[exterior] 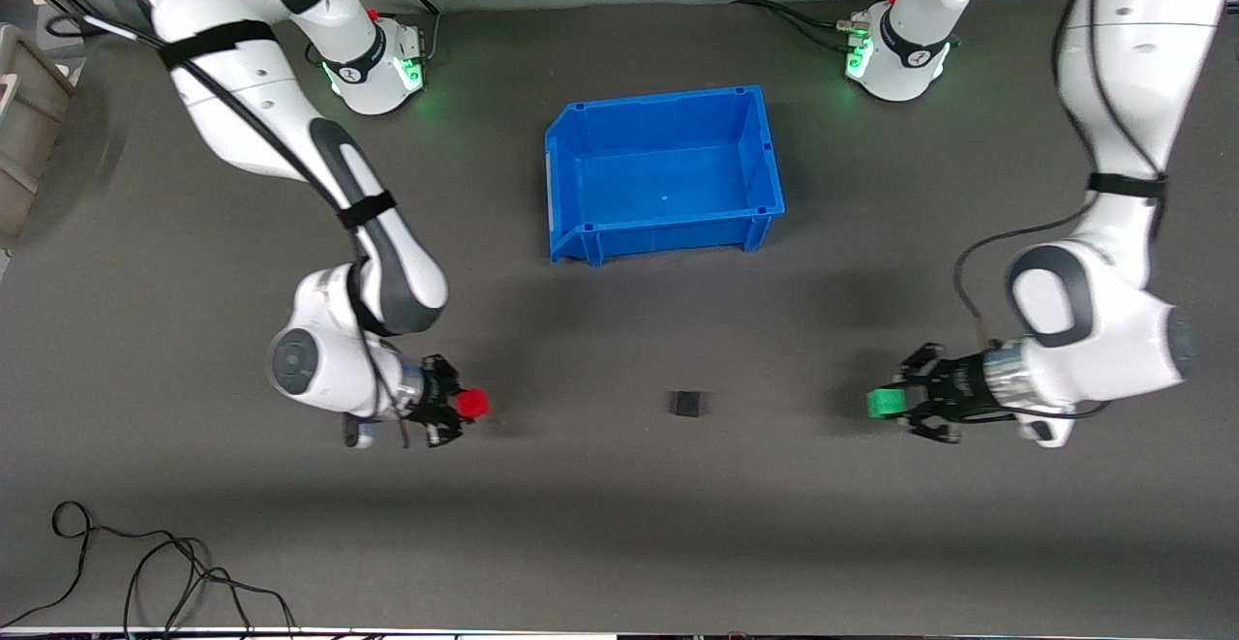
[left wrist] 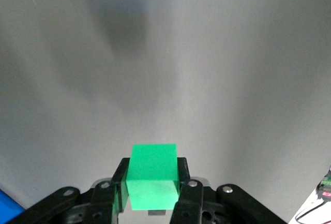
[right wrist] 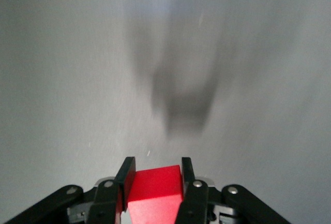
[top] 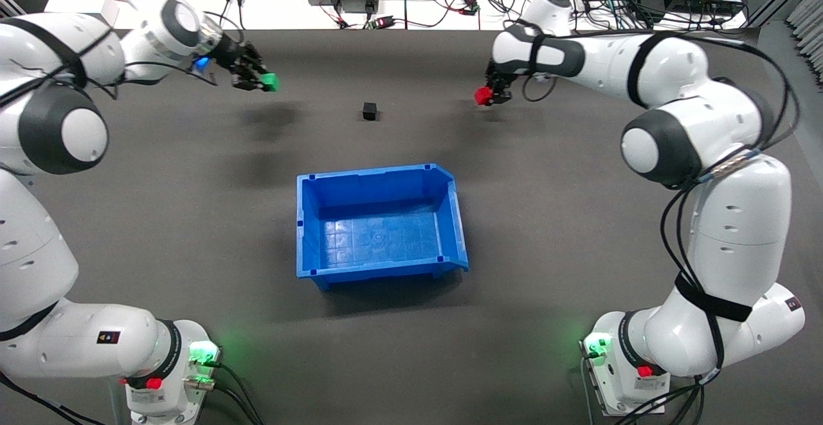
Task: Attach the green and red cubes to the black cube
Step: 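Carry the red cube and green cube toward the black cube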
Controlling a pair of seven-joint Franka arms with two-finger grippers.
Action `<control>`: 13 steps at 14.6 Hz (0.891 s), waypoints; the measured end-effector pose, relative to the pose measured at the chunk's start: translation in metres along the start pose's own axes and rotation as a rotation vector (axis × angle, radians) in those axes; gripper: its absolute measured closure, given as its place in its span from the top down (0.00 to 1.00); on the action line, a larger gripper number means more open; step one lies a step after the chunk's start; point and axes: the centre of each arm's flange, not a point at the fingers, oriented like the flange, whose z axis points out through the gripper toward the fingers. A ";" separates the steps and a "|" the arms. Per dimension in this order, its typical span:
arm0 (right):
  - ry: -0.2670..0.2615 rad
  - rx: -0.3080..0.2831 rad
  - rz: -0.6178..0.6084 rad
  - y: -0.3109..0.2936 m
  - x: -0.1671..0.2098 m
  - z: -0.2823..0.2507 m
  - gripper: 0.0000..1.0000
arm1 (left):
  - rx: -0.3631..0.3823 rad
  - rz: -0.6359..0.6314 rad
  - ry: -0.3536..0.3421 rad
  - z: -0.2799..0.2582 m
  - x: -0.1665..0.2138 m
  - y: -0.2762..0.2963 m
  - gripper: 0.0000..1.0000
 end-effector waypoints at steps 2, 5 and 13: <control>-0.007 0.006 0.057 -0.004 -0.029 0.013 0.41 | -0.011 0.019 0.010 0.020 -0.035 -0.002 0.40; -0.017 0.012 0.105 -0.004 -0.070 0.028 0.41 | -0.047 0.033 0.033 0.058 -0.073 -0.006 0.40; -0.039 0.023 0.210 0.011 -0.158 0.046 0.41 | -0.115 -0.039 0.056 0.145 -0.127 -0.015 0.40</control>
